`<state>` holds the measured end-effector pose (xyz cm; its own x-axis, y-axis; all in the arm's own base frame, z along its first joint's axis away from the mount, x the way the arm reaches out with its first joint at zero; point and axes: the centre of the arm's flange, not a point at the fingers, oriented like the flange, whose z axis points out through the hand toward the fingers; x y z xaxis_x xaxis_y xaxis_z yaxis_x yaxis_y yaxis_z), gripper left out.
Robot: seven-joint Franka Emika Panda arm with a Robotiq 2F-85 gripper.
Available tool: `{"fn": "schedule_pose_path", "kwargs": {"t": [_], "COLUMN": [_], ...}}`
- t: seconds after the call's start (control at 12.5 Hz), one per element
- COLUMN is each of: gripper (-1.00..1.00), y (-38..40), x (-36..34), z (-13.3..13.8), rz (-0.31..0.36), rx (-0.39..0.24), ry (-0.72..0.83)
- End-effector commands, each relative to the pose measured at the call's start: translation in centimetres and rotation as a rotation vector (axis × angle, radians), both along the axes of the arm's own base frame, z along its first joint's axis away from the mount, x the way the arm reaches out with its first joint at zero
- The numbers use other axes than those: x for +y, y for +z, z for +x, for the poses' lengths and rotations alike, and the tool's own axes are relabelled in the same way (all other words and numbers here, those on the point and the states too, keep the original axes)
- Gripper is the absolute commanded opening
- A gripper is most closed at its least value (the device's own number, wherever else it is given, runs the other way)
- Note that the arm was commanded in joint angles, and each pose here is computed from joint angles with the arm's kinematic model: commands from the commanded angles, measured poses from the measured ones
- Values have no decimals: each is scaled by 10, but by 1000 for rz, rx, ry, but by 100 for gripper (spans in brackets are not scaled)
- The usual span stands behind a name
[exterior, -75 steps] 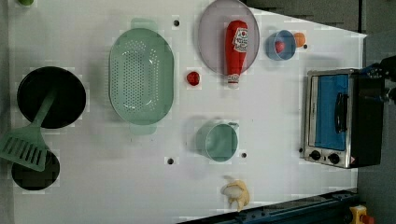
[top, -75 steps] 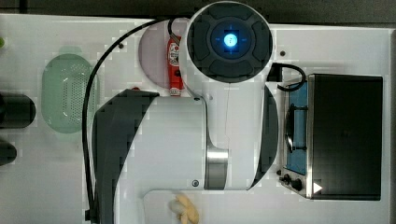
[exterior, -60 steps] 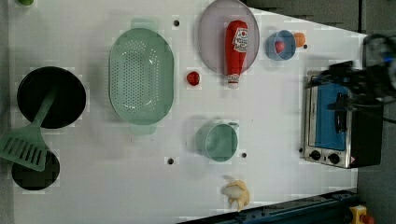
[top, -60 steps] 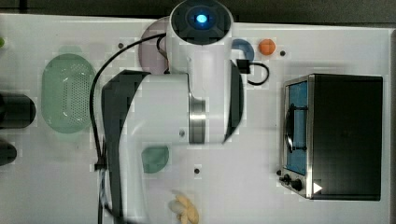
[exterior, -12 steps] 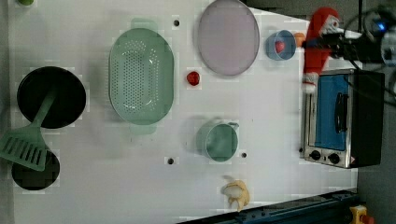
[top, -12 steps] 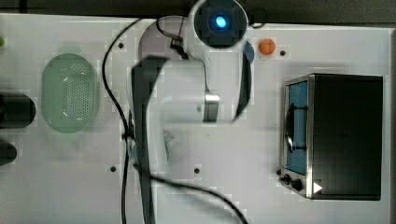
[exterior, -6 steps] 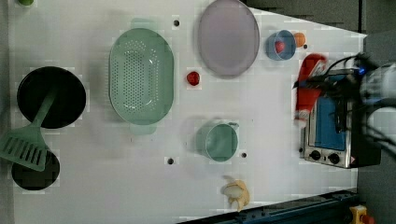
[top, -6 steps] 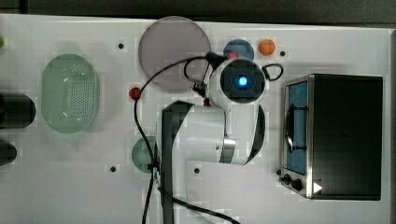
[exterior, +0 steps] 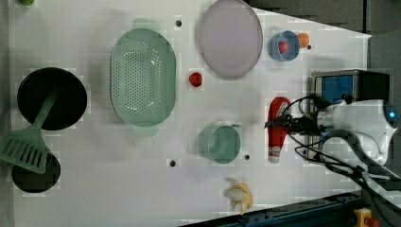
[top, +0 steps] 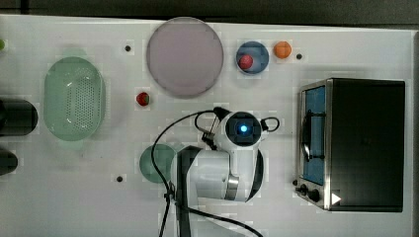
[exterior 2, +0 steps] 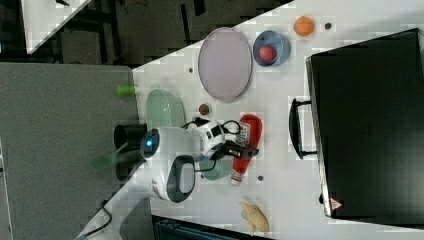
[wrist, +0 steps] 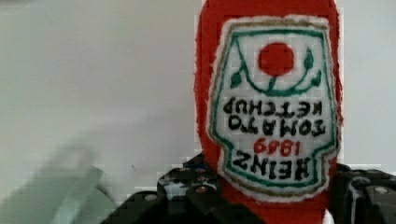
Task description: Pick ketchup from plate and place it on table.
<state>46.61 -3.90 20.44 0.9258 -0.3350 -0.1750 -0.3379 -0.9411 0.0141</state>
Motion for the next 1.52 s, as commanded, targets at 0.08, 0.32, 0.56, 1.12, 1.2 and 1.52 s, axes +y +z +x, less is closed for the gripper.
{"fn": "schedule_pose_path", "kwargs": {"t": [0.08, 0.32, 0.56, 1.12, 1.2, 1.52], "gripper": [21, 46, 100, 100, 100, 100], "y": [0, -15, 3, 190, 220, 321], "x": [1, -1, 2, 16, 18, 21], "z": [19, 21, 27, 80, 84, 87], "rz": [-4, -6, -8, -50, -57, -79], "rx": [-45, -86, -109, -253, -237, -144], "ry": [-1, -8, 1, -386, -454, -492]}}
